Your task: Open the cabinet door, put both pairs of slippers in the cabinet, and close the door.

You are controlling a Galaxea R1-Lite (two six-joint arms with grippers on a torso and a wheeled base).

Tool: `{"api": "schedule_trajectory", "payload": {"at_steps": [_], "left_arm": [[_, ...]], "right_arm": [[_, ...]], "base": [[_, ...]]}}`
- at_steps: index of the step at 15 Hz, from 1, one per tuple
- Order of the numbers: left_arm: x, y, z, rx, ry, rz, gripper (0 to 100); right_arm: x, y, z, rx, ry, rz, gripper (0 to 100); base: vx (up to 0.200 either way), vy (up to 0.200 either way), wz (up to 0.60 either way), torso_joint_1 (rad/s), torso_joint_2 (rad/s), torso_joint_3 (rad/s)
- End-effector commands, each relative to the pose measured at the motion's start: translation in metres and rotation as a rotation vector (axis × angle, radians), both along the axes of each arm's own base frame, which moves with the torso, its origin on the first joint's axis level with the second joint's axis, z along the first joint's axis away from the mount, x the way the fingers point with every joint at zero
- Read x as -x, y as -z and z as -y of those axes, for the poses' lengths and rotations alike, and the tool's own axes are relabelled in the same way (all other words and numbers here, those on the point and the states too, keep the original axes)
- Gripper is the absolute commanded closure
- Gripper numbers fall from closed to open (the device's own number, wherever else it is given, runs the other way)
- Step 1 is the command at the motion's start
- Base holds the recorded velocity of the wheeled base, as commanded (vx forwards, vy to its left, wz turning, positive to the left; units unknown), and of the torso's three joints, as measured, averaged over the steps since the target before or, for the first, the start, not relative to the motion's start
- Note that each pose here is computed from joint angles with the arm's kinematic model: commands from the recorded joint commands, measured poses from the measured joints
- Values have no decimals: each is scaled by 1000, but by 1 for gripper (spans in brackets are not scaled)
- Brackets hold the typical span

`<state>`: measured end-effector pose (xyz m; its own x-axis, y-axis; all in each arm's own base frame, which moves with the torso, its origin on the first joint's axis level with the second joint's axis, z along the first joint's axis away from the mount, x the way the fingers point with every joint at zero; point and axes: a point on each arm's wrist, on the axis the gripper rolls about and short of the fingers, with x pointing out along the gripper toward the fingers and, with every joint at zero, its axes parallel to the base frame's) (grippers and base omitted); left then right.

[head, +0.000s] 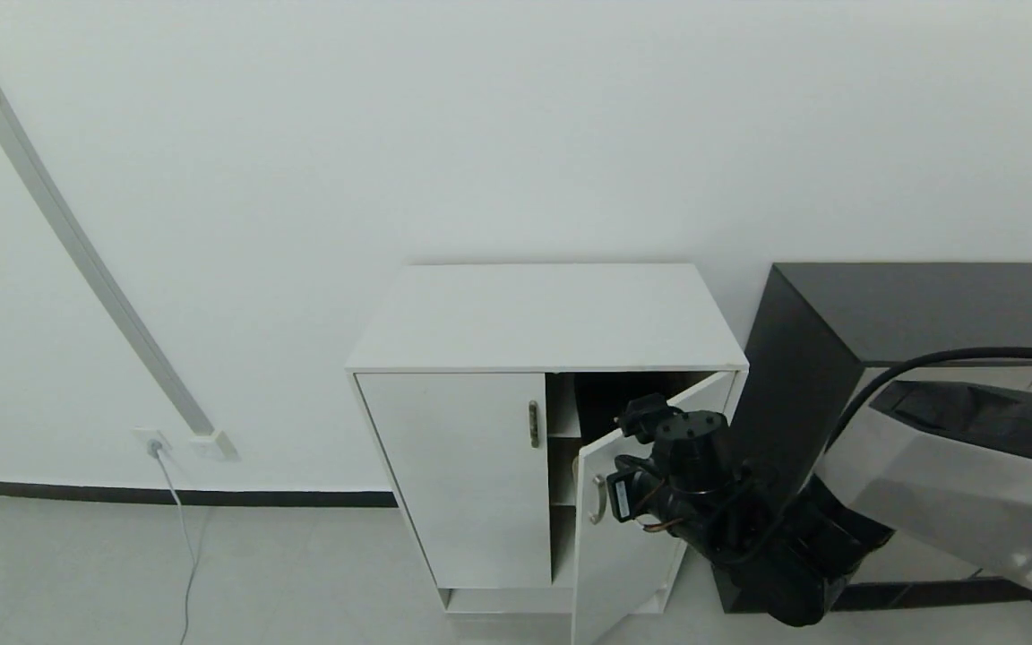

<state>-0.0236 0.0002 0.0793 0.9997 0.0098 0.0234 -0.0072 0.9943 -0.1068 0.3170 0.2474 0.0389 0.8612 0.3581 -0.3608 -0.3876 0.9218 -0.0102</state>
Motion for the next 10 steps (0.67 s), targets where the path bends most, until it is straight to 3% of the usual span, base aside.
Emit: {"api": "schedule_trajectory", "payload": {"at_steps": [1,10], "left_arm": [[0,0,0,1,-1,0,100],[0,0,0,5,-1,0,100]], "right_arm": [[-10,18,-3,14,8,-15,100],[-61,39,-6,-42,73,59,100]], "base": [[0,0,0,0,0,0],[0,0,0,0,0,0]]}}
